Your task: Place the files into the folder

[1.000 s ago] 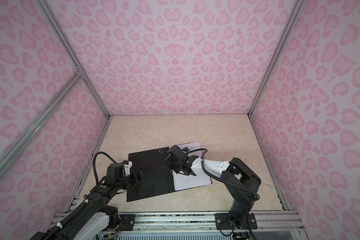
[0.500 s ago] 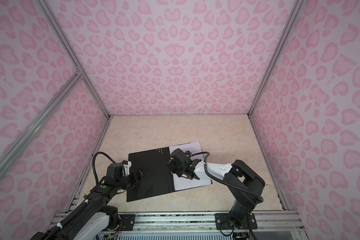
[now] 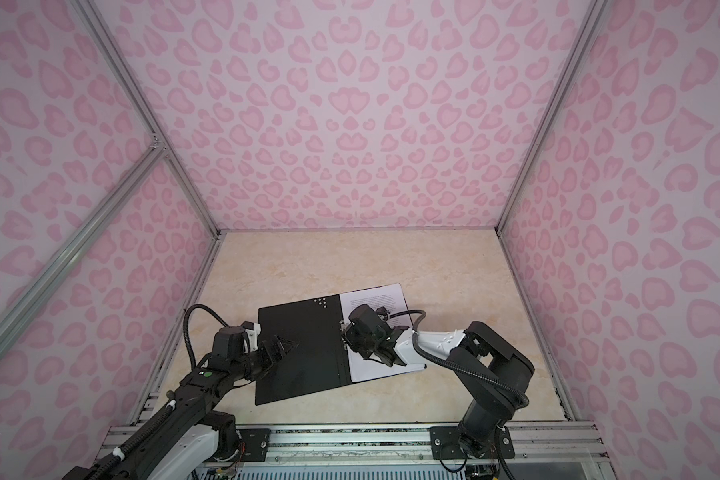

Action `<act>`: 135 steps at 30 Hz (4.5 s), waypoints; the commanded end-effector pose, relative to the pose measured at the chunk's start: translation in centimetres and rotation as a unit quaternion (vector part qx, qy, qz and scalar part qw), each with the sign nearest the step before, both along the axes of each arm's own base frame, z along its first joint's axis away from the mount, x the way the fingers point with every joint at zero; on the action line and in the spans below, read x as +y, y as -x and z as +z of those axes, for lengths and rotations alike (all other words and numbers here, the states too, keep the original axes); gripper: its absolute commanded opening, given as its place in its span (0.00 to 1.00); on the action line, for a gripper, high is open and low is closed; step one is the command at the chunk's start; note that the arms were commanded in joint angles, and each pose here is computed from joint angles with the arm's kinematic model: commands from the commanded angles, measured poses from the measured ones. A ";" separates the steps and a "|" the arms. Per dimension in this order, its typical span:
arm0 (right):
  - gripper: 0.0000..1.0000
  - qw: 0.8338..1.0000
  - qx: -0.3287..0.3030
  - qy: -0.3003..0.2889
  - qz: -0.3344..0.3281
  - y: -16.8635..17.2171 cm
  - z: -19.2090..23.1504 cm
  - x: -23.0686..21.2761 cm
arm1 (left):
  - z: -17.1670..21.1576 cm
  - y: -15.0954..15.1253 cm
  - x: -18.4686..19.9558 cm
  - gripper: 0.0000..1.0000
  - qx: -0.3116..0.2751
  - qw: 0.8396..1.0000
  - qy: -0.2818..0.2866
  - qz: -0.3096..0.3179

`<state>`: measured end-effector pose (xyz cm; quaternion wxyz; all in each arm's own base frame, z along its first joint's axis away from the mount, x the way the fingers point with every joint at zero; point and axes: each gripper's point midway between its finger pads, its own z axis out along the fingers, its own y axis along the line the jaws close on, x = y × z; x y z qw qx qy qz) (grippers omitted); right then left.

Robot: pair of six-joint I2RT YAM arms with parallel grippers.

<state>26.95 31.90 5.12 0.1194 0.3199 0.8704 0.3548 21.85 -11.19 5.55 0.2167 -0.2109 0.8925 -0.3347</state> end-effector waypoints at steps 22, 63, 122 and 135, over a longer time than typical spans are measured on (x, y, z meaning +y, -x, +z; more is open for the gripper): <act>0.08 0.996 -0.064 0.013 0.067 -1.2 3.1 0.6 | 0.3 -0.3 0.3 0.97 0.005 1.000 -0.006 0.008; 0.67 0.894 -0.137 0.109 0.413 -7.5 -1.1 3.5 | 0.2 -1.1 -0.5 0.97 0.015 1.000 0.000 -0.016; 0.85 0.967 -0.070 0.193 0.152 -9.3 -3.1 -21.1 | -0.8 -0.9 -0.2 0.97 0.035 0.999 -0.005 -0.011; 0.85 0.970 -0.080 0.177 0.147 -6.8 -1.3 -17.3 | -0.9 -1.0 -0.2 0.97 0.035 0.999 -0.002 -0.003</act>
